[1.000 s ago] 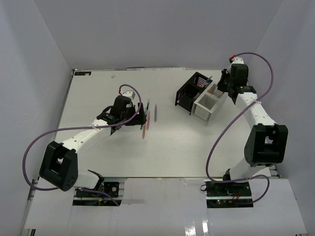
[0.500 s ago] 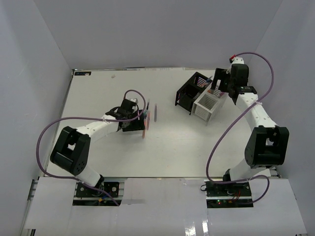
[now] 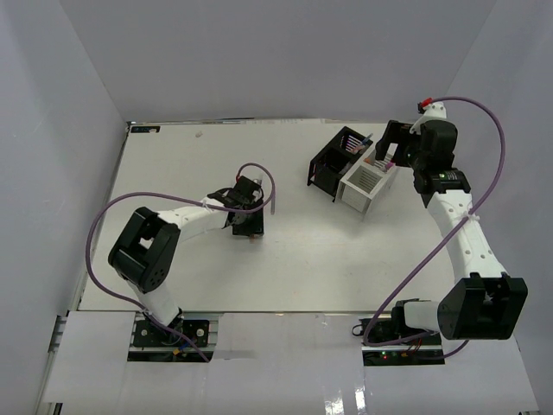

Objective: Sort the stationery into containers
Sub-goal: Pick up the pen from the center of the board.

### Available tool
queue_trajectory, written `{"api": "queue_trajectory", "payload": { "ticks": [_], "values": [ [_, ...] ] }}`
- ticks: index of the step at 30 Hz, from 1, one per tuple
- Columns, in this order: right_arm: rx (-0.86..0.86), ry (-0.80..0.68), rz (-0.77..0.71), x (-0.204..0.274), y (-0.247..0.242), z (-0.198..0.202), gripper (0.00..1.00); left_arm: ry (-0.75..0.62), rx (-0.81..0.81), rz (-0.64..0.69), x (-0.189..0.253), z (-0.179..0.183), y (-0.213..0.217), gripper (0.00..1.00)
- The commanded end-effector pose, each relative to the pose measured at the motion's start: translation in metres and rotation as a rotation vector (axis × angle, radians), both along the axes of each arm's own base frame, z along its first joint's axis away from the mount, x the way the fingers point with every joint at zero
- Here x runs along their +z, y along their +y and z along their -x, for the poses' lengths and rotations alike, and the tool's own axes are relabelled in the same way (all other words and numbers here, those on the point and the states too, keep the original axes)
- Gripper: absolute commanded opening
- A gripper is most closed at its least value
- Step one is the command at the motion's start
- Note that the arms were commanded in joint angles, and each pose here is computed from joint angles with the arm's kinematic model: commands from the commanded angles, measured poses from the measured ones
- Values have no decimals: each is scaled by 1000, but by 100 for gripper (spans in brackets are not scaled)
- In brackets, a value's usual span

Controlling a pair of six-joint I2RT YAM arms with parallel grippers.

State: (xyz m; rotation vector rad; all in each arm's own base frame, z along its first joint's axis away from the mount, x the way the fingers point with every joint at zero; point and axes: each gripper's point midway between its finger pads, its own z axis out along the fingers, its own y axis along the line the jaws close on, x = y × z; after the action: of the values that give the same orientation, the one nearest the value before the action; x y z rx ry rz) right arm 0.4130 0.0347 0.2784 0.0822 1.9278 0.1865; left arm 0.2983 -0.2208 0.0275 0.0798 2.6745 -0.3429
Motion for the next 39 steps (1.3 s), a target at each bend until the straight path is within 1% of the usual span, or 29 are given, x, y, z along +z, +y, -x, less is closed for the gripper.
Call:
{"api": "queue_trajectory", "payload": {
  "ticks": [1,4,9,10,11,12,15,16,19,22,24,26,27,28,30,31,32,34,35,36,37,38,39],
  "values": [
    [47,-21,-44,3,11,6,97,-13,40,-49,2,-8,3,56],
    [63,-21,-54,2,14,9,97,3,50,-81,-6,-8,7,51],
    [75,-26,-57,-1,16,13,97,1,37,-89,-4,-3,4,38],
    [83,-24,-61,-1,17,14,97,-4,36,-87,-1,-3,5,32],
    [88,-22,-63,-2,18,14,97,0,35,-89,-2,0,6,29],
    [93,-22,-66,-3,19,15,97,4,33,-89,-3,2,5,25],
    [109,-24,-73,-4,22,16,97,7,33,-89,-3,7,8,19],
    [113,-24,-75,-3,23,16,97,8,33,-88,-3,9,9,15],
    [142,-29,-86,-1,28,18,97,10,32,-91,-1,13,12,9],
    [210,-44,-108,7,42,22,97,-23,15,-73,15,14,11,7],
    [271,-42,-122,10,56,25,97,-92,-16,-39,41,8,8,7],
    [370,-44,-141,17,82,32,98,-162,-52,-16,62,1,4,7],
    [432,-27,-158,16,96,36,98,-227,-108,-1,82,-3,1,7],
    [490,-29,-172,23,114,41,98,-261,-153,26,93,-3,-4,7],
    [569,1,-202,22,137,46,98,-369,-237,84,119,-9,-16,6],
    [652,28,-230,22,160,58,98,-435,-320,95,133,-6,-18,6],
    [689,24,-243,30,171,61,98,-494,-398,158,147,-3,-31,6],
    [799,69,-280,28,205,75,98,-584,-491,194,165,5,-36,6],
    [826,78,-312,34,216,79,98,-651,-555,209,177,6,-41,6],
    [853,97,-331,32,226,81,98,-678,-577,216,182,7,-42,6],
    [915,110,-354,34,243,94,97,-693,-595,228,186,10,-45,6],
    [939,100,-368,38,251,96,97,-732,-637,212,192,10,-45,6],
    [955,113,-382,39,259,97,96,-738,-663,223,195,12,-48,6]
  ]
}}
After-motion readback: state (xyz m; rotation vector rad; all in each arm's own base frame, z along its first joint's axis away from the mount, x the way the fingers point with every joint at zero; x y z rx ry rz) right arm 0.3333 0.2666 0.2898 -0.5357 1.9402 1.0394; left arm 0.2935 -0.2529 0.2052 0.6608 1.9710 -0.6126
